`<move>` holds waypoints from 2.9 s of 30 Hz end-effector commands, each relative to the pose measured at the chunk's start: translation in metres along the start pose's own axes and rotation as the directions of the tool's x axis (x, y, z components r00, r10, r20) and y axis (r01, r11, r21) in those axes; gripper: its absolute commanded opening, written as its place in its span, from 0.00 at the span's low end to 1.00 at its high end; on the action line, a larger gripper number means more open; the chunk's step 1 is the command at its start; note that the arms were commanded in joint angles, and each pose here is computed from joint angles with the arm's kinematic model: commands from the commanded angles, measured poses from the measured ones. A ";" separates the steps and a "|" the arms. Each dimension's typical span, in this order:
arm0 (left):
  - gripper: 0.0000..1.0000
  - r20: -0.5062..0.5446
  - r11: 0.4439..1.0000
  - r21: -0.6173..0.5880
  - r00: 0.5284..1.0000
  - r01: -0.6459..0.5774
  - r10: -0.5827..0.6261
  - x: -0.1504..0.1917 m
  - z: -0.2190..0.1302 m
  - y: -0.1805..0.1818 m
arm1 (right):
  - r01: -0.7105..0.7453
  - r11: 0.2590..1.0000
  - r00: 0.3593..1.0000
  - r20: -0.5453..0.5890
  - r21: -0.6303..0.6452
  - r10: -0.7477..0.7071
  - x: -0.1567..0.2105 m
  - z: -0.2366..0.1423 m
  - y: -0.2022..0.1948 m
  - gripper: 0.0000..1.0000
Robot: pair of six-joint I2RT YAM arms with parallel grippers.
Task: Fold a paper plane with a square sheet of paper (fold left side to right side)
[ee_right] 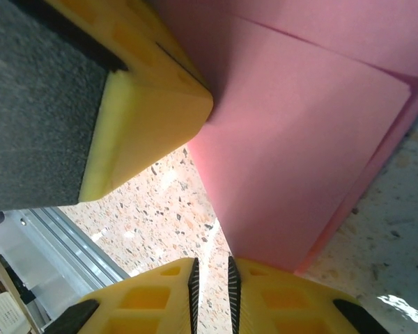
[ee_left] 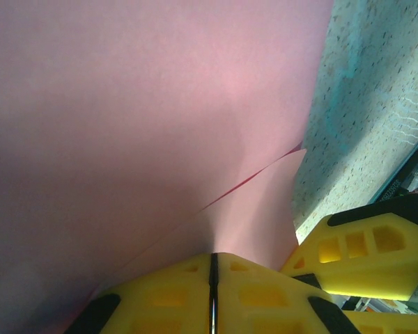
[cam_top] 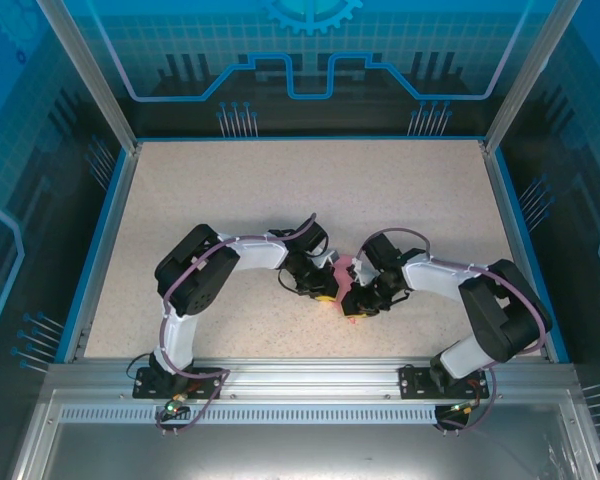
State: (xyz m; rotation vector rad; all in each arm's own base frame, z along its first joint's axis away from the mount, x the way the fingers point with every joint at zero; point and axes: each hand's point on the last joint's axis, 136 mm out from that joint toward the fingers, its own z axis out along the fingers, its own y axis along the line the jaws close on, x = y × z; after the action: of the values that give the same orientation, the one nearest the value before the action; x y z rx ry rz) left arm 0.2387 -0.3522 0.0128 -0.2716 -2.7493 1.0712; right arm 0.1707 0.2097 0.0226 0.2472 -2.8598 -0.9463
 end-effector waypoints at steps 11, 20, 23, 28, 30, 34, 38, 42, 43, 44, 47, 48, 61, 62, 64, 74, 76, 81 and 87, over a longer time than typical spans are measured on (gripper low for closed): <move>0.10 -0.026 0.986 -0.144 0.996 0.086 -0.091 0.015 0.007 0.044 | -0.053 0.992 0.995 -0.081 0.116 0.062 0.021 0.009 -0.020 0.19; 0.10 -0.023 0.985 -0.147 0.995 0.089 -0.093 0.013 0.004 0.045 | -0.118 0.973 0.983 -0.117 0.198 0.143 0.046 0.009 -0.038 0.13; 0.10 -0.023 0.985 -0.149 0.996 0.085 -0.090 0.013 0.003 0.045 | -0.136 0.963 0.981 -0.107 0.231 0.164 0.054 0.005 -0.045 0.09; 0.10 -0.019 0.985 -0.148 0.996 0.082 -0.086 0.012 0.002 0.044 | -0.125 0.974 0.988 -0.068 0.190 0.140 0.056 -0.006 -0.034 0.04; 0.10 -0.015 0.987 -0.143 0.996 0.080 -0.083 0.011 0.002 0.042 | -0.088 0.986 0.995 -0.027 0.142 0.093 0.048 -0.012 -0.019 0.03; 0.10 -0.009 0.987 -0.137 0.997 0.078 -0.080 0.008 0.001 0.040 | -0.038 0.998 0.998 0.052 0.050 0.035 0.028 -0.022 0.007 0.02; 0.10 -0.006 0.988 -0.134 0.997 0.076 -0.078 0.007 0.001 0.039 | -0.035 0.999 0.997 0.072 0.035 0.032 0.011 -0.017 0.012 0.02; 0.10 -0.005 0.989 -0.129 0.997 0.076 -0.077 0.008 0.000 0.038 | -0.064 0.993 0.995 0.082 0.098 0.056 -0.003 -0.009 0.000 0.00; 0.10 -0.003 0.989 -0.129 0.997 0.075 -0.076 0.007 0.000 0.037 | -0.073 0.991 0.994 0.084 0.113 0.064 -0.005 -0.006 -0.004 0.00; 0.10 -0.001 0.989 -0.125 0.997 0.073 -0.074 0.007 0.000 0.036 | -0.080 0.989 0.994 0.084 0.122 0.070 -0.007 -0.004 -0.007 0.00; 0.12 0.011 0.993 -0.099 0.998 0.064 -0.064 0.004 -0.002 0.028 | -0.106 0.983 0.993 0.061 0.147 0.098 -0.004 0.004 -0.016 0.00; 0.13 0.018 0.995 -0.086 0.998 0.059 -0.058 0.002 -0.004 0.025 | -0.113 0.981 0.993 0.047 0.158 0.107 -0.001 0.006 -0.020 0.00; 0.12 0.054 0.999 0.027 0.998 -0.045 0.043 0.009 -0.033 -0.036 | -0.162 0.926 0.985 -0.003 0.341 0.174 0.024 0.006 -0.061 0.00; 0.11 0.045 0.999 0.026 0.998 -0.045 0.044 0.013 -0.032 -0.037 | -0.163 0.925 0.985 -0.004 0.344 0.175 0.025 0.006 -0.062 0.00; 0.10 0.027 0.999 0.020 0.999 -0.042 0.041 0.019 -0.027 -0.036 | -0.164 0.923 0.985 -0.001 0.347 0.175 0.024 0.006 -0.063 0.00; 0.07 -0.024 0.999 0.034 0.999 -0.022 0.022 0.030 0.005 -0.031 | -0.160 0.926 0.985 -0.007 0.342 0.173 0.024 0.007 -0.061 0.00; 0.07 -0.030 0.999 0.035 0.999 -0.017 0.018 0.030 0.008 -0.030 | -0.159 0.926 0.985 -0.009 0.342 0.173 0.024 0.007 -0.061 0.00; 0.07 -0.040 1.000 0.018 0.999 -0.008 0.009 0.030 0.015 -0.022 | -0.158 0.926 0.985 -0.015 0.343 0.174 0.026 0.009 -0.062 0.00; 0.07 -0.035 0.999 -0.049 0.999 -0.002 0.001 0.030 0.019 -0.004 | -0.152 0.922 0.985 -0.024 0.356 0.171 0.027 0.008 -0.063 0.00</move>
State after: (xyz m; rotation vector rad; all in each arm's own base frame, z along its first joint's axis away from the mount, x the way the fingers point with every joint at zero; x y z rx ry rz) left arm 0.2104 -0.3696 0.0203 -0.3024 -2.7379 1.0693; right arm 0.1725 0.1963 0.0076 0.0866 -2.9348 -0.7015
